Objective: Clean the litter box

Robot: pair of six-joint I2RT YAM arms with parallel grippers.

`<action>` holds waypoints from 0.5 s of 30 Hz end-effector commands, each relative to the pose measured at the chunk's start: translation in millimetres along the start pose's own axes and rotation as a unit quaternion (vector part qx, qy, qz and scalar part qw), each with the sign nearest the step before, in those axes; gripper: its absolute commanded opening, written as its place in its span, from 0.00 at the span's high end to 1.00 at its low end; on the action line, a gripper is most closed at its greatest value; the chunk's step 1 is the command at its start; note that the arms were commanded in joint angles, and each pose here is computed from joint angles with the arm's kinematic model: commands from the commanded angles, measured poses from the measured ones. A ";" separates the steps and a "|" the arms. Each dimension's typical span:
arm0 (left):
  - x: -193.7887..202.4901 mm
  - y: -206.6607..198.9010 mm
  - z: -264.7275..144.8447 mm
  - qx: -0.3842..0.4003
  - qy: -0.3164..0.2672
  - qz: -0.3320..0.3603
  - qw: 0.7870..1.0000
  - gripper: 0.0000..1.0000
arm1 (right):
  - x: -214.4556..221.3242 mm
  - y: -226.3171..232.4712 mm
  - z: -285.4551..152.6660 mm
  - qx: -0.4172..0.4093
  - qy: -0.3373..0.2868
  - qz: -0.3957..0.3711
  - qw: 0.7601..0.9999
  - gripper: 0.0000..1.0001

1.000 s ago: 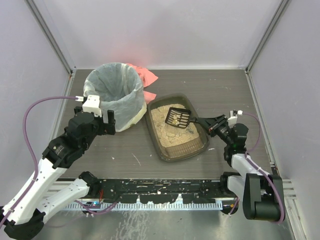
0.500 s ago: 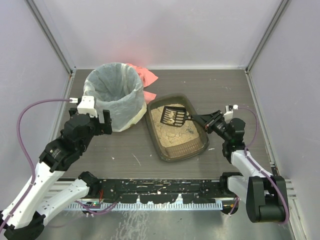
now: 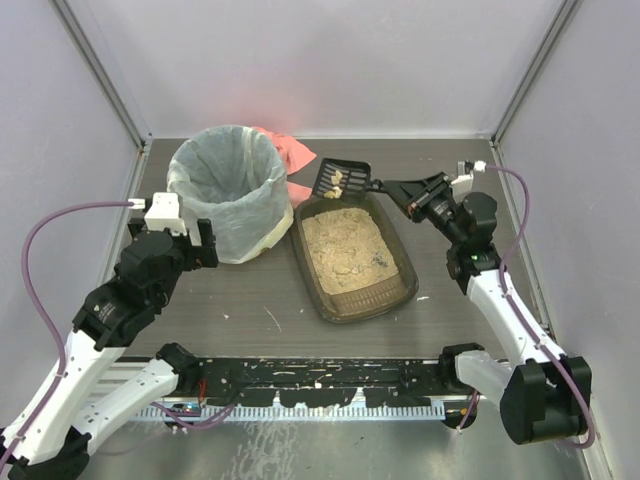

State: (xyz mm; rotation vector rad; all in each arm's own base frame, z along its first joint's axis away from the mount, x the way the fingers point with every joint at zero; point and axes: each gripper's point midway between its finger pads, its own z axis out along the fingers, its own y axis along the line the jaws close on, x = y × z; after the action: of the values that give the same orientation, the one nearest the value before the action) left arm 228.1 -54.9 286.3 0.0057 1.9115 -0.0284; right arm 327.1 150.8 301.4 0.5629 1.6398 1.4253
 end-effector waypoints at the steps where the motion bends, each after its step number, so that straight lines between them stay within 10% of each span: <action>1: -9.9 7.5 3.8 -0.029 -0.012 -0.011 0.999 0.01 | -11.6 42.0 24.9 -0.017 -0.024 -0.029 0.999 0.99; 15: -6.8 14.5 7.4 -0.049 -0.002 -0.009 0.999 0.01 | 24.0 132.1 124.0 -0.075 0.014 -0.113 0.991 0.99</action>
State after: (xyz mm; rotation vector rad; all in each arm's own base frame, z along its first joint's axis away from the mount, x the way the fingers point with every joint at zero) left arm 234.9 -45.4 279.4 -0.0308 1.9371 0.0459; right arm 385.4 249.7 379.0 0.3857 1.6530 1.4212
